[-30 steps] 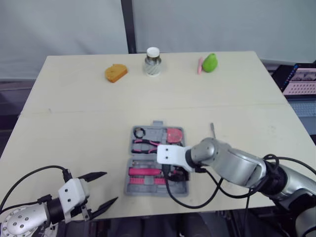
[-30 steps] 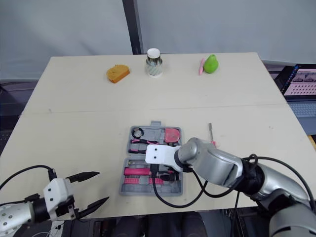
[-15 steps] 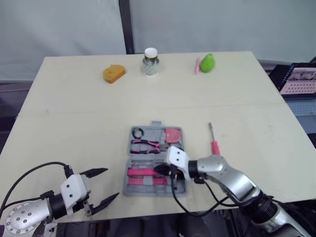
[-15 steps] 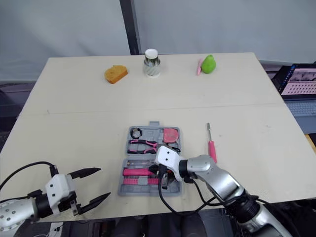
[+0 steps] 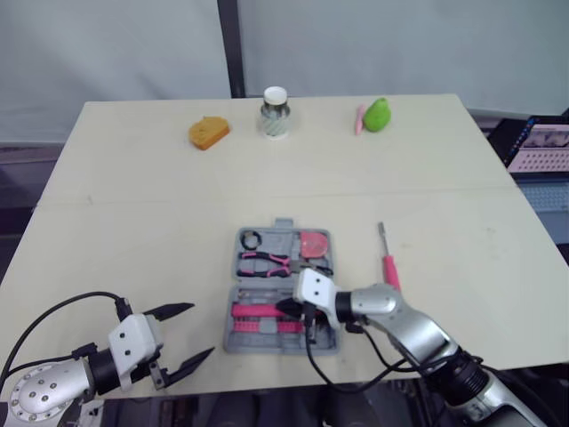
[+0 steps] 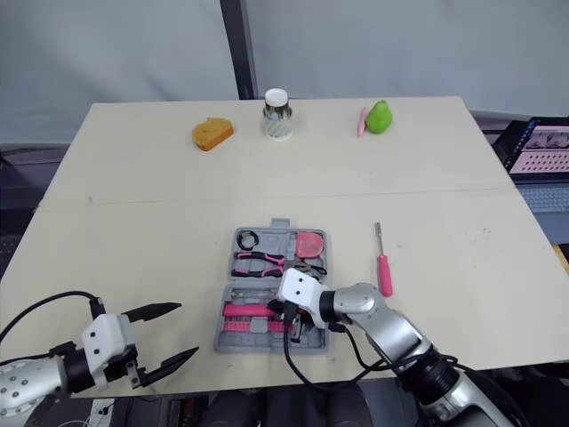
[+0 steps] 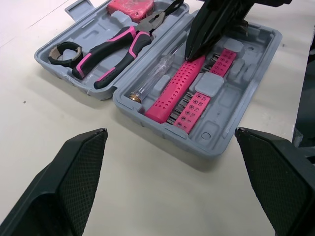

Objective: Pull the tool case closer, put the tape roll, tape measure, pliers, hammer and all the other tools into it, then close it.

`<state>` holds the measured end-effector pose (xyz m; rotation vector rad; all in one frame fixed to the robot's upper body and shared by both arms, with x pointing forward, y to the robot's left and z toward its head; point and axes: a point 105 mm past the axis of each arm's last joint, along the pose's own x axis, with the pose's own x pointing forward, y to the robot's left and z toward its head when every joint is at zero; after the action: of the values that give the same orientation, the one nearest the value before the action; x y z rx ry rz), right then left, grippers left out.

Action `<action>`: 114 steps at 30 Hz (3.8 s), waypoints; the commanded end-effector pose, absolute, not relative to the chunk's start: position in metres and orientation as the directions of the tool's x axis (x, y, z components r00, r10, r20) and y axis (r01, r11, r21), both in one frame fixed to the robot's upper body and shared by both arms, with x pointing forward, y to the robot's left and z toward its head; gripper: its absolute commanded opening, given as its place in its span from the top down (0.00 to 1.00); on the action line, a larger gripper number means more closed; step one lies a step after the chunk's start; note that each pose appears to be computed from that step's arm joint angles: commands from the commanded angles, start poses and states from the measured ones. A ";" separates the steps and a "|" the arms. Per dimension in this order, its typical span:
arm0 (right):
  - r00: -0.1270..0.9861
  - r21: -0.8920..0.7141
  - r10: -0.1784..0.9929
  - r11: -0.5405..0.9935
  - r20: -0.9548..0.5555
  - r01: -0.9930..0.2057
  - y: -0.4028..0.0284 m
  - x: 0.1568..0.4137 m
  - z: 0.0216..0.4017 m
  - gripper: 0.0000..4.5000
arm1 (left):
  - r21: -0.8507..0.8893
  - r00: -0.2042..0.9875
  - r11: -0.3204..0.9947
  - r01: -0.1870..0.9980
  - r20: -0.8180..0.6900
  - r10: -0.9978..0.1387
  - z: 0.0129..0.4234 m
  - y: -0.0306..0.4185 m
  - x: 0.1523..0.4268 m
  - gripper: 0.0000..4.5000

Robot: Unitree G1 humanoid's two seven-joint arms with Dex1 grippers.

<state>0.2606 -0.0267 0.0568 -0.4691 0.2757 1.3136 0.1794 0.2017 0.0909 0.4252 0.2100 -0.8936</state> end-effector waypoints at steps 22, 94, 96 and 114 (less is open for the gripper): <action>0.215 -0.102 0.631 0.211 -0.746 -0.972 -0.068 0.244 -0.035 0.99 | 0.298 0.601 0.522 0.799 -0.364 -0.712 0.096 0.204 0.180 0.00; 0.935 0.025 0.241 0.970 -0.262 -0.243 -0.273 0.281 0.071 0.00 | 0.274 0.627 0.568 0.776 -0.247 -0.739 0.120 0.202 0.257 0.00; 0.951 0.046 0.209 0.978 -0.227 -0.204 -0.258 0.284 0.072 0.00 | 0.310 0.530 0.452 0.836 -0.242 -0.813 0.124 0.169 0.256 0.00; 0.956 -0.008 -0.002 1.000 -0.293 -0.001 -0.211 0.288 0.034 0.00 | 0.411 0.246 0.180 0.894 -0.114 -0.962 0.144 0.068 0.270 0.00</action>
<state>0.2920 -0.2111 0.0404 0.0008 0.2805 0.0163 0.2715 0.0712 0.1380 0.4234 -0.1444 -1.3158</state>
